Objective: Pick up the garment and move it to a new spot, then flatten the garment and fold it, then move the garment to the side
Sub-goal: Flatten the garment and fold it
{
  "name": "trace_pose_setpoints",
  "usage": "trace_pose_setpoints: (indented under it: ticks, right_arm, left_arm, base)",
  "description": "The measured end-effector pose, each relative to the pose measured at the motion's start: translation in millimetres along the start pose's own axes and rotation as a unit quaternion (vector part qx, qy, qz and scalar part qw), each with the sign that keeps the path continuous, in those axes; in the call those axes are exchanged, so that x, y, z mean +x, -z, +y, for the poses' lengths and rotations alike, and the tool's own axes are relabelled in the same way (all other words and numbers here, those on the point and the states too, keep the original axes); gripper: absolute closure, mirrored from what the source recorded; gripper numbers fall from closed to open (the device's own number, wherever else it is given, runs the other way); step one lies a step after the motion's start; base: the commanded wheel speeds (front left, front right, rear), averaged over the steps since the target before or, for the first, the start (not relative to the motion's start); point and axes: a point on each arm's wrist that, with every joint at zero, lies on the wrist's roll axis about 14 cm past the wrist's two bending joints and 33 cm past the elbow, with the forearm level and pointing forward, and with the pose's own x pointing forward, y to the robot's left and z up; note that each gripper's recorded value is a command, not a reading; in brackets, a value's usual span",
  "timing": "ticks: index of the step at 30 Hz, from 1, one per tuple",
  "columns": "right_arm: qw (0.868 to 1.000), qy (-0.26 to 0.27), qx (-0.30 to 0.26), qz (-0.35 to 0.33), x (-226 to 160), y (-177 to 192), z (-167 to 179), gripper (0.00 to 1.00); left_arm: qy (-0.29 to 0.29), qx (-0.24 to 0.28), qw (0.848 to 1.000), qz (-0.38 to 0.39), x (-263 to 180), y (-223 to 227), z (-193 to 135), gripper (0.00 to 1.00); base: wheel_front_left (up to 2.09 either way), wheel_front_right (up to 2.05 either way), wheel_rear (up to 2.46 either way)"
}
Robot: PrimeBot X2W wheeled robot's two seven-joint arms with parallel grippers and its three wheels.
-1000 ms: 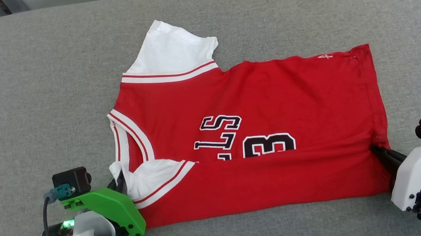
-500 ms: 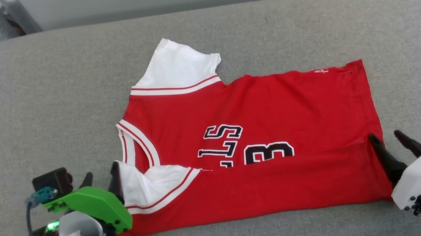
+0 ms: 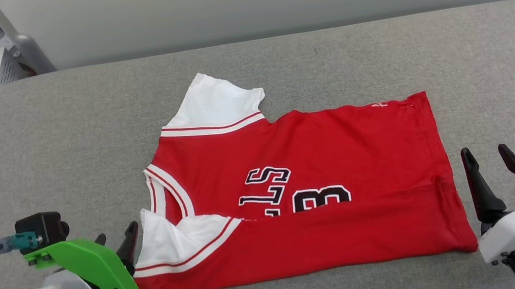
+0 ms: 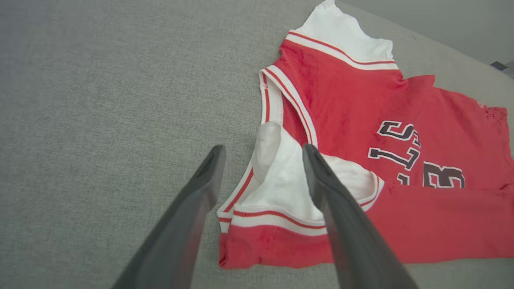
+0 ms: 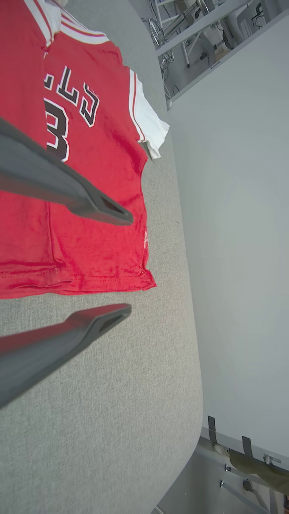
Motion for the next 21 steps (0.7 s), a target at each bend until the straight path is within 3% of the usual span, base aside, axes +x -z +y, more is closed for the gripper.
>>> trace_pose_setpoints:
  ticks: [8, 21]
  right_arm:
    - [1.0, 0.016, 0.009, 0.0, -10, -2, -5, 0.0]
    - [0.999, 0.036, 0.011, 0.028, -5, 16, -16, 0.0]
  left_arm:
    - [0.019, 0.007, 0.989, 0.145, -8, 39, -6, 0.0]
    - [-0.024, -0.016, 0.963, 0.268, 22, 91, 18, 0.0]
  base:
    - [0.0, 0.0, 0.0]
    - [0.0, 0.0, 0.0]
